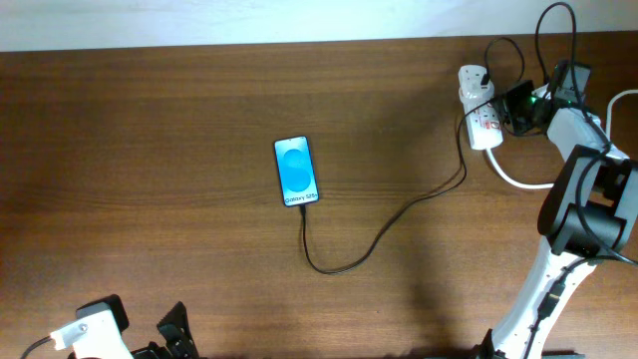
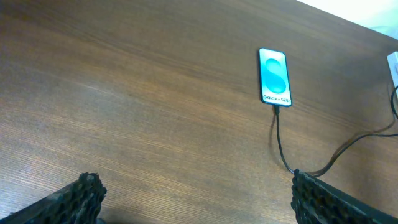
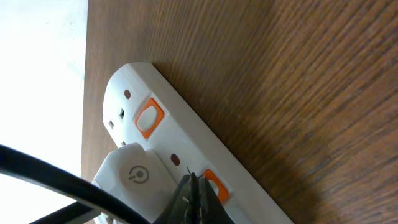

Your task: Plug charger to phone and switch on socket

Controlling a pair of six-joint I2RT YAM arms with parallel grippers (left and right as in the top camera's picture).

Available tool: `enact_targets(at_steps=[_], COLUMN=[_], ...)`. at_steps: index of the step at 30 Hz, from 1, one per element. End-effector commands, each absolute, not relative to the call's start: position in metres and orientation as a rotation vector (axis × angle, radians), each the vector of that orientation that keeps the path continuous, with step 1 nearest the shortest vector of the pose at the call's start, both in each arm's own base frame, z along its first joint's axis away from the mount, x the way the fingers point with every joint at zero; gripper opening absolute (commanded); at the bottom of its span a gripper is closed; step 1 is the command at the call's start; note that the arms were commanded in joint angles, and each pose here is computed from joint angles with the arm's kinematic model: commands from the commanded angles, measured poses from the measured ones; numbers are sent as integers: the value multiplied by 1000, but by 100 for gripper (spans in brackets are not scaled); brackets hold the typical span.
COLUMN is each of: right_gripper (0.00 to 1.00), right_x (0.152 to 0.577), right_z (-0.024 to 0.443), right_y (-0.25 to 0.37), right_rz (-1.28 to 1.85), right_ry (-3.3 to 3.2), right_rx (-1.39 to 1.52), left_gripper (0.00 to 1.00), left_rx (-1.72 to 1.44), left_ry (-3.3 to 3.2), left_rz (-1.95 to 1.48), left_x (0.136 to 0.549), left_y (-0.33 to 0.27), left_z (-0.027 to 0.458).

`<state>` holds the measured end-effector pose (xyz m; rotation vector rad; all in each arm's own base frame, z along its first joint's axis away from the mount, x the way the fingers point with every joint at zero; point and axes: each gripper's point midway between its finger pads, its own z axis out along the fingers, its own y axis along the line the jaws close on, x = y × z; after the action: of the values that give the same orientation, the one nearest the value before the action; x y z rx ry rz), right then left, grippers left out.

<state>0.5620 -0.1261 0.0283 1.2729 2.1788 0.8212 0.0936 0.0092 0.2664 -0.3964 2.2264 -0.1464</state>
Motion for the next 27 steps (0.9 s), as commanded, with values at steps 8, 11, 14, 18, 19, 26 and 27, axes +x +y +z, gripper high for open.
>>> enact_targets(at_steps=[8, 11, 14, 18, 19, 26, 27], right_gripper=[4, 4, 4, 4, 4, 4, 4], right_x=[556, 553, 551, 547, 547, 546, 546], right_z=[-3, -5, -6, -9, -9, -10, -11], right_y=[-89, -88, -87, -86, -86, -72, -69], right_rz=[705, 690, 689, 685, 684, 664, 659], right_ry=[2336, 2349, 2357, 2373, 2379, 2441, 2446], right_rx=[1211, 1223, 1230, 1236, 1232, 1110, 1105], left_gripper=[99, 100, 99, 99, 100, 99, 99], left_rx=[-389, -389, -389, -389, -389, -389, -389], left_ry=[2223, 2223, 2223, 2223, 2223, 2223, 2223], left_rz=[-128, -128, -128, -128, -128, -128, -128], left_x=[93, 93, 93, 93, 93, 93, 93], left_y=[11, 11, 11, 11, 11, 11, 11], left_z=[267, 267, 267, 267, 267, 267, 267])
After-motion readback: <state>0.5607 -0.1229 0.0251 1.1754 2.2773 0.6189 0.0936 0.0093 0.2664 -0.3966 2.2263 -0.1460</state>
